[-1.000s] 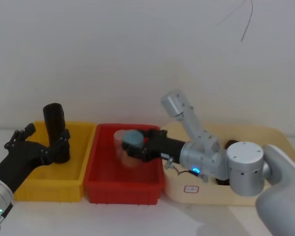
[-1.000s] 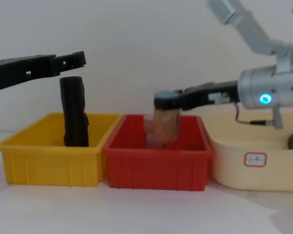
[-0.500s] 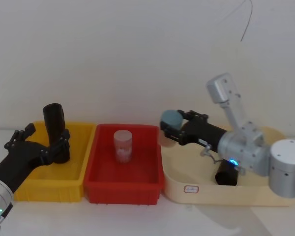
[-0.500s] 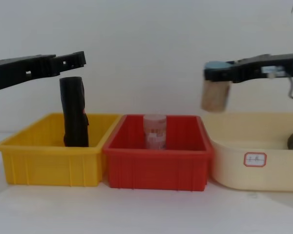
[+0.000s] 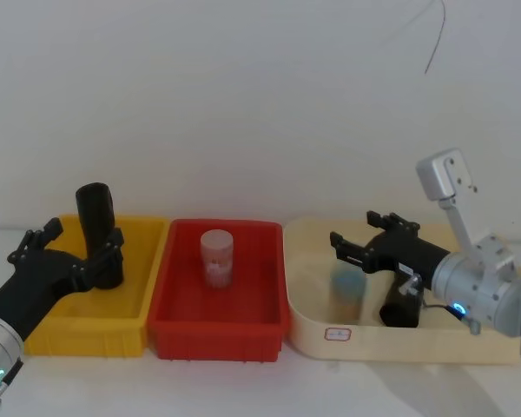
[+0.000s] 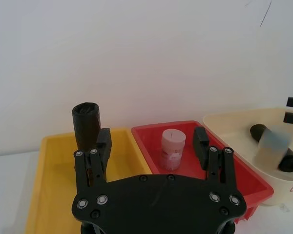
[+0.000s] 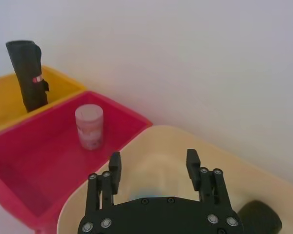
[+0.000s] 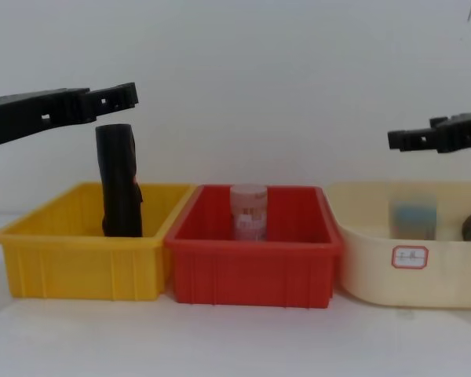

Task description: Pick up the garbage bag with the one hand and transfer it to the other hand.

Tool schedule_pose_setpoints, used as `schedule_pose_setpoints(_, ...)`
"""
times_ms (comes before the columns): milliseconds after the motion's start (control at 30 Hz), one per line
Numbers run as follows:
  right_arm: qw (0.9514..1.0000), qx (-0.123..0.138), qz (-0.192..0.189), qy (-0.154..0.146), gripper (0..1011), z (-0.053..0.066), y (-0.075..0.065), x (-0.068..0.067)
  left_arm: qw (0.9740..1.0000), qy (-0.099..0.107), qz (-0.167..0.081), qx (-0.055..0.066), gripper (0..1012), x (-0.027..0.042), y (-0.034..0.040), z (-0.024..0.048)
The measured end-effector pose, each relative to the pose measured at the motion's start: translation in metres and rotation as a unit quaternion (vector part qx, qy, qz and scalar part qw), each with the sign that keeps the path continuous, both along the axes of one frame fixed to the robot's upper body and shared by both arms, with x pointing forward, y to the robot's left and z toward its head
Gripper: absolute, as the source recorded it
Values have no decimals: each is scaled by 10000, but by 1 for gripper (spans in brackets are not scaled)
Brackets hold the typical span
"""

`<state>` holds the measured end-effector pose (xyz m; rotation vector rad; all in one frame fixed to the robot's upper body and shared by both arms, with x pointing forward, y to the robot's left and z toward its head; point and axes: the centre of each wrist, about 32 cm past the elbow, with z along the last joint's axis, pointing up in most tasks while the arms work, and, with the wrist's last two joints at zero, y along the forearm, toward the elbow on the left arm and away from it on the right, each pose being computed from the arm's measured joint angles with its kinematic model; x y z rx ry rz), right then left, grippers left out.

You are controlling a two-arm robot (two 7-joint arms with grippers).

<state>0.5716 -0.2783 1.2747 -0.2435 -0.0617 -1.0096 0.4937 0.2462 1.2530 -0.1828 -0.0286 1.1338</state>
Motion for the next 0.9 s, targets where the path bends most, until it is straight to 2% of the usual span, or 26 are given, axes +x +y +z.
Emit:
schedule_pose_setpoints(133, 10000, 9, -8, 67, 901, -33, -11, -24, 10000, 0, 0, 0, 1001, 0, 0, 0)
schedule_pose_setpoints(300, 9999, 35, 33, 105, 1001, -63, 1, -45, 10000, 0, 1, 0, 1001, 0, 0, 0)
schedule_pose_setpoints(900, 9992, 282, 230, -149, 1001, -75, 50, -122, 10000, 1, 0, 0, 1001, 0, 0, 0)
